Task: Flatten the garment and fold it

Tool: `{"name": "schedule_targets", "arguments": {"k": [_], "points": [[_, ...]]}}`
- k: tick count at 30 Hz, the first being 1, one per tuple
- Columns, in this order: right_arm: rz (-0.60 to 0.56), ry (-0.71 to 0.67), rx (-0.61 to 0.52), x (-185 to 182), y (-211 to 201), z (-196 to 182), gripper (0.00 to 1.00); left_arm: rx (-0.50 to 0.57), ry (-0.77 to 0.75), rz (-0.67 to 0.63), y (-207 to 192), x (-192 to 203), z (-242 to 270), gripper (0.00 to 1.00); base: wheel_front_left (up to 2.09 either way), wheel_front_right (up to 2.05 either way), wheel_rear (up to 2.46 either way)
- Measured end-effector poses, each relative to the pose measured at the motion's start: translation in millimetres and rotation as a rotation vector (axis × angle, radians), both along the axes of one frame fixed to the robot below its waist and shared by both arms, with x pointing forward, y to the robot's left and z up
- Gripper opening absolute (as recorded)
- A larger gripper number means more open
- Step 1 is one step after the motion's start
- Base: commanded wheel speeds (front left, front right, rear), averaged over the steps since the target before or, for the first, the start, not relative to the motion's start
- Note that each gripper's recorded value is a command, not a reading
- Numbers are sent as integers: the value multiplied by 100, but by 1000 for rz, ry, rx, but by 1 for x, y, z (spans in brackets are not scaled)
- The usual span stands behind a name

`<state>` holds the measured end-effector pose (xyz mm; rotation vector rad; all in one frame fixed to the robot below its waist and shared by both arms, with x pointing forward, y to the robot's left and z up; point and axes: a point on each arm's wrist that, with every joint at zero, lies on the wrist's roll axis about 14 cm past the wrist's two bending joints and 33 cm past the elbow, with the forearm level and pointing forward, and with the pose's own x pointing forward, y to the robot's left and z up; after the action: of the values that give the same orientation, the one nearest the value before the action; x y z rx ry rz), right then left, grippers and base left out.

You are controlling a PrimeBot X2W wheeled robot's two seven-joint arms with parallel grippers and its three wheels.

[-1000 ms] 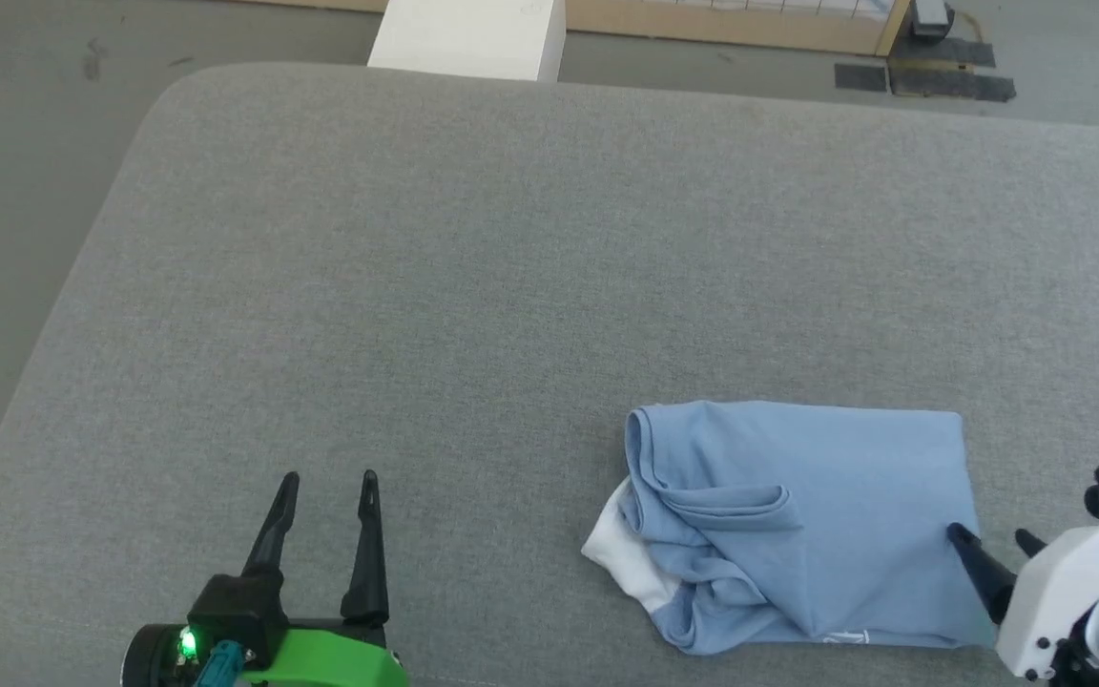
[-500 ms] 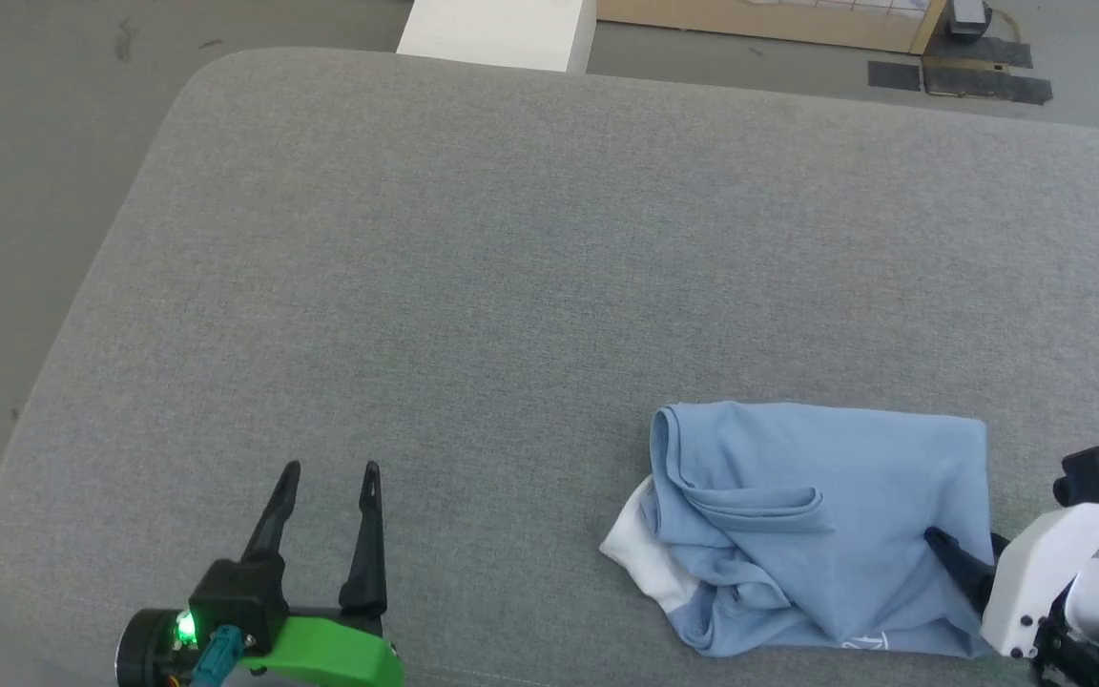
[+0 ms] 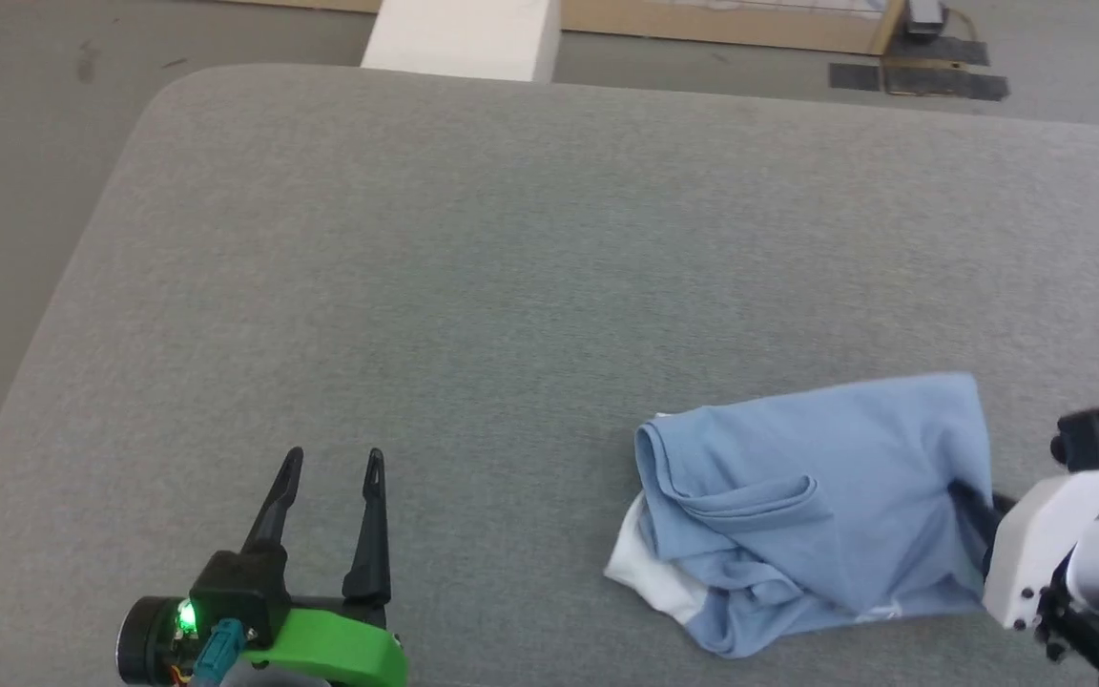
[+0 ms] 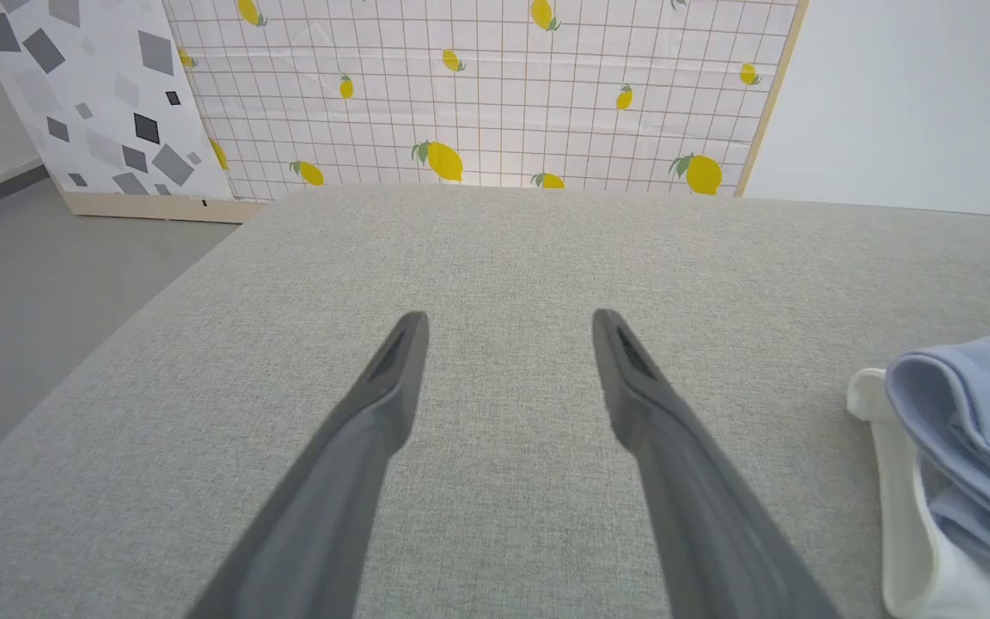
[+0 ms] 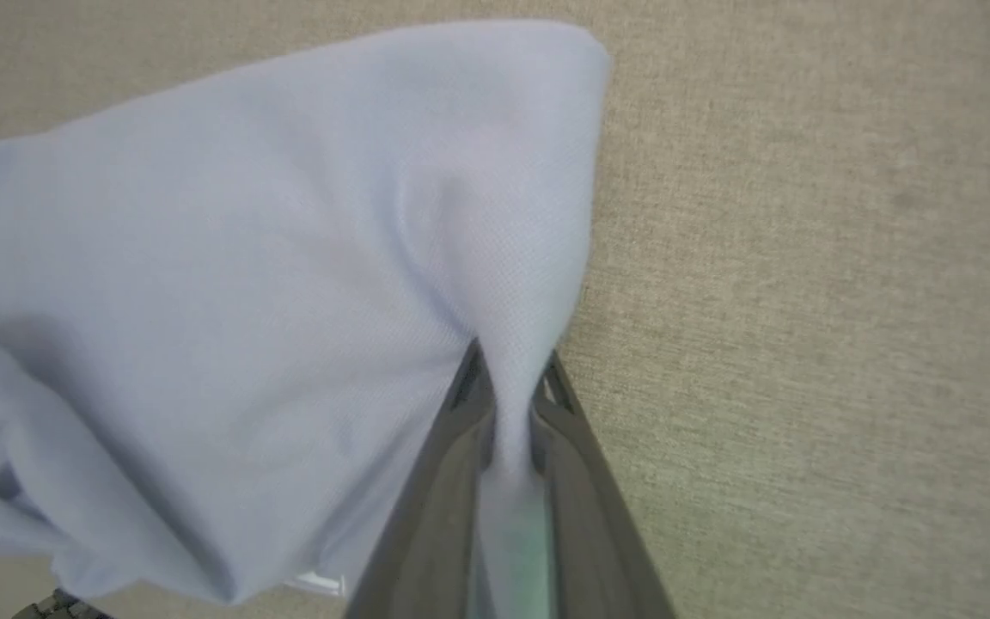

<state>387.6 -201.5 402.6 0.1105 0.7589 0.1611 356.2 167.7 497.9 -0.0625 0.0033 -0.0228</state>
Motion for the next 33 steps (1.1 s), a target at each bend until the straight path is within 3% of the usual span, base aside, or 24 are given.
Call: {"name": "schedule_targets", "arguments": {"k": [12,33], "points": [[-33,-155,-197,28,-63,58,0,-15,-60,-143,-45,35,16,100,0,0,0],[-258,-209,-607,24,-220,126,0,-3,-122,-423,-136,90,25,100,0,0,0]]}}
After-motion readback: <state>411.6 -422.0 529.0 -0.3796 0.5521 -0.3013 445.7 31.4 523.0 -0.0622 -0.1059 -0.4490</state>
